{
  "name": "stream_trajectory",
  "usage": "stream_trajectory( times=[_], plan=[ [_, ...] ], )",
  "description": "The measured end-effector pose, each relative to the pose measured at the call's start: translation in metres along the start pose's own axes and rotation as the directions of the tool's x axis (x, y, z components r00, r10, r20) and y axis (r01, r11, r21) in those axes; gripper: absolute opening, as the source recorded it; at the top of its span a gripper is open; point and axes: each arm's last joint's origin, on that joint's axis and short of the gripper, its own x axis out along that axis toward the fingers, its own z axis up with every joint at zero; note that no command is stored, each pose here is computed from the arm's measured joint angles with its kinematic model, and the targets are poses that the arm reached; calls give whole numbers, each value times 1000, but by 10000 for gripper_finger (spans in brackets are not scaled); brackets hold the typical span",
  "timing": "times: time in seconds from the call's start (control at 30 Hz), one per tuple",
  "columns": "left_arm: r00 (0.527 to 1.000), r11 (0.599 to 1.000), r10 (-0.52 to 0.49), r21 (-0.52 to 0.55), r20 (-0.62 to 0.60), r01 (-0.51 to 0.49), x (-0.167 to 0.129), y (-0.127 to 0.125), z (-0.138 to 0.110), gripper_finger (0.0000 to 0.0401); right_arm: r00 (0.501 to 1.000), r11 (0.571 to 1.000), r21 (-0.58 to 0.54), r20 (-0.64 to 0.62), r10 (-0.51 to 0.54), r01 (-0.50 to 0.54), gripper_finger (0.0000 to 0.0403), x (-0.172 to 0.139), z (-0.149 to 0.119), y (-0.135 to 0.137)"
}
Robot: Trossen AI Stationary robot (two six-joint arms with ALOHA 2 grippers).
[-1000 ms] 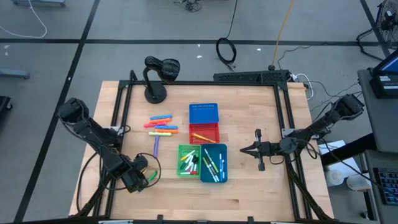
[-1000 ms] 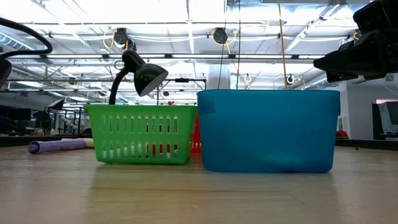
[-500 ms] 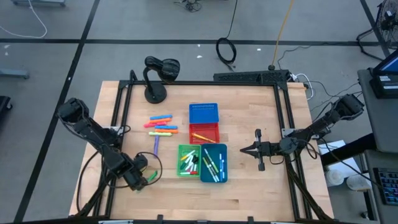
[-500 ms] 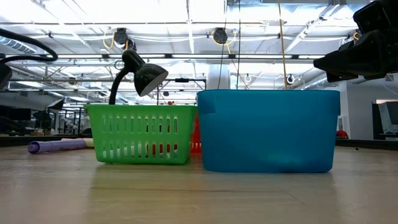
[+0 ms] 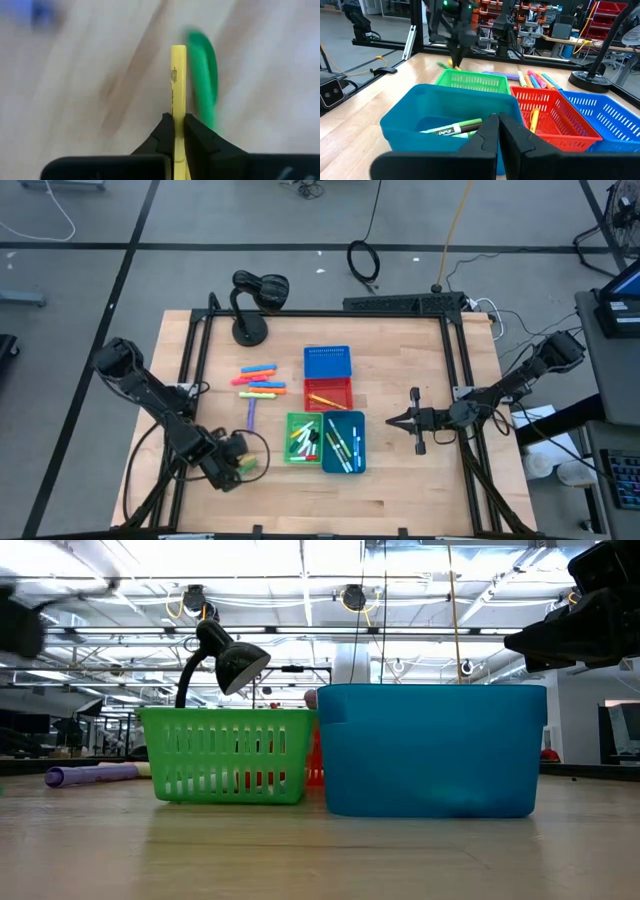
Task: Pick & Place Markers
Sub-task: Put the yellow pen into the red bin
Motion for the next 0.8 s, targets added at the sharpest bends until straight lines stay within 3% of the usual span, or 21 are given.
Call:
stream_trajectory(
  times=[0.23,0.37,0.53,0.8],
  plan=[
    [977,993,-83,99,196,64,-34,-16,20,19,1000,1000,-1,0,-2,2,0,0,0,0],
    [941,981,-75,194,329,10,-53,-20,32,20,1000,1000,-2,0,-3,3,0,0,0,0],
    [841,944,-39,295,540,-146,-75,-24,59,23,1000,1000,-3,0,-3,3,0,0,0,0],
    [702,842,-104,437,705,-315,-104,-26,119,19,1000,1000,-4,0,-3,3,0,0,0,0]
  ],
)
